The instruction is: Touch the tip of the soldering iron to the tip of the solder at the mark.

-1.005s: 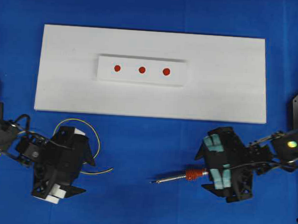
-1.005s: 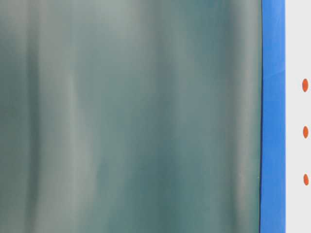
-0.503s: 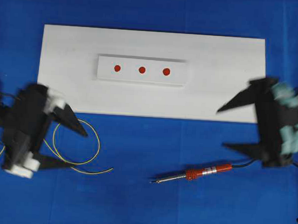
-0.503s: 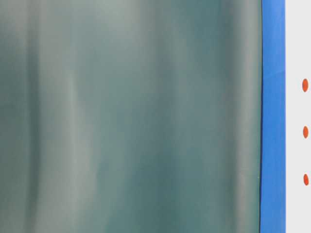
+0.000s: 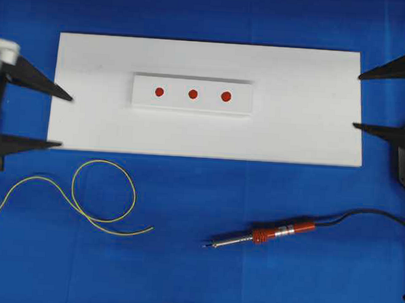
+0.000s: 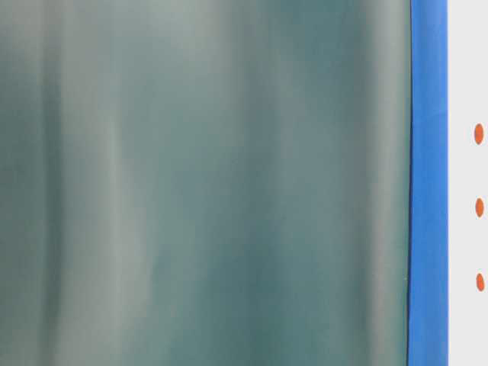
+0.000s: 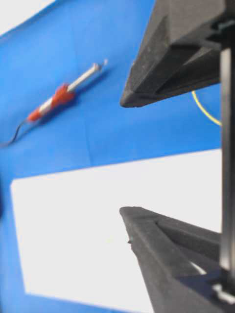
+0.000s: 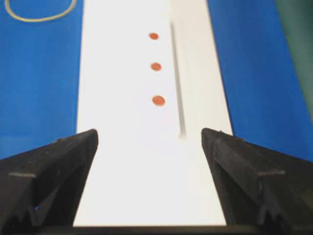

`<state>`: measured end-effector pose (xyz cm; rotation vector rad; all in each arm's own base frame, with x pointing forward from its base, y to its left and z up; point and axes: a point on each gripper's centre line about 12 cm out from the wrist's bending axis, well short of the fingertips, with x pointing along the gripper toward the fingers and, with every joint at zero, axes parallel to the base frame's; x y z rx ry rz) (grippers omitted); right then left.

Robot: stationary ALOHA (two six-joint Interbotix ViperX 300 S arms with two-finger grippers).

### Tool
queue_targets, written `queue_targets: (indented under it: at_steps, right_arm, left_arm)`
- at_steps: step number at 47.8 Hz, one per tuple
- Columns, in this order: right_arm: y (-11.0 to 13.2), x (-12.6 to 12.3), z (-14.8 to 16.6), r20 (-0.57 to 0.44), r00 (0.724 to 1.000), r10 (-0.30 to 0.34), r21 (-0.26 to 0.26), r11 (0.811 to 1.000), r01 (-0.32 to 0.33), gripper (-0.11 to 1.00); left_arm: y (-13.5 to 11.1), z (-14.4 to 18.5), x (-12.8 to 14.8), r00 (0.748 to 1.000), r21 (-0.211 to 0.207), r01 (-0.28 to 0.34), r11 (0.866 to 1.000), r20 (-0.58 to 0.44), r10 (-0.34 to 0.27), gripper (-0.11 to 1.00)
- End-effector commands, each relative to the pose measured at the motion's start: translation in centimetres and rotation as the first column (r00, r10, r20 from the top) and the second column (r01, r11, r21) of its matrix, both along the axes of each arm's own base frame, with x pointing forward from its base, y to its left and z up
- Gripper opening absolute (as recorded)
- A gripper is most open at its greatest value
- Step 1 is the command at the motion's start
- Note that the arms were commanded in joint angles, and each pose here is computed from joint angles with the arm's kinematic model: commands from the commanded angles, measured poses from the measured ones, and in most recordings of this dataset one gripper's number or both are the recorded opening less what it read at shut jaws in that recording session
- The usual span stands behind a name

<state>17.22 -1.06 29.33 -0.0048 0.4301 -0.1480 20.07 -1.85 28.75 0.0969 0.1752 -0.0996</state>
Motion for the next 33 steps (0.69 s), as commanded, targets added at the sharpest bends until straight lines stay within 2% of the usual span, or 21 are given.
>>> queue_targets:
  at_steps: [1, 16, 24, 33]
  right_arm:
    - [-0.3, -0.7, -0.7, 0.011, 1.0, -0.012, 0.002, 1.0, 0.012, 0.8]
    - [0.4, -0.7, -5.2, 0.05, 0.998, 0.036, 0.064, 0.997, -0.039, 0.72]
    - [0.0, -0.3, -7.1, 0.047, 0.999, -0.001, 0.121, 0.993, -0.005, 0.72]
    - [-0.4, 0.0, -8.3, 0.052, 0.998, -0.021, 0.148, 0.989, 0.013, 0.72]
  left_arm:
    - [0.6, -0.4, -1.1, 0.999, 0.005, -0.025, 1.0, 0.025, 0.025, 0.77]
    - [1.1, -4.8, -4.6, 0.998, 0.0, -0.044, 0.999, 0.034, 0.044, 0.77]
    - [1.3, -6.7, -5.2, 0.998, -0.008, -0.057, 0.998, 0.004, 0.057, 0.77]
    - [1.4, -7.0, -5.2, 0.998, -0.021, -0.068, 0.997, -0.002, 0.068, 0.77]
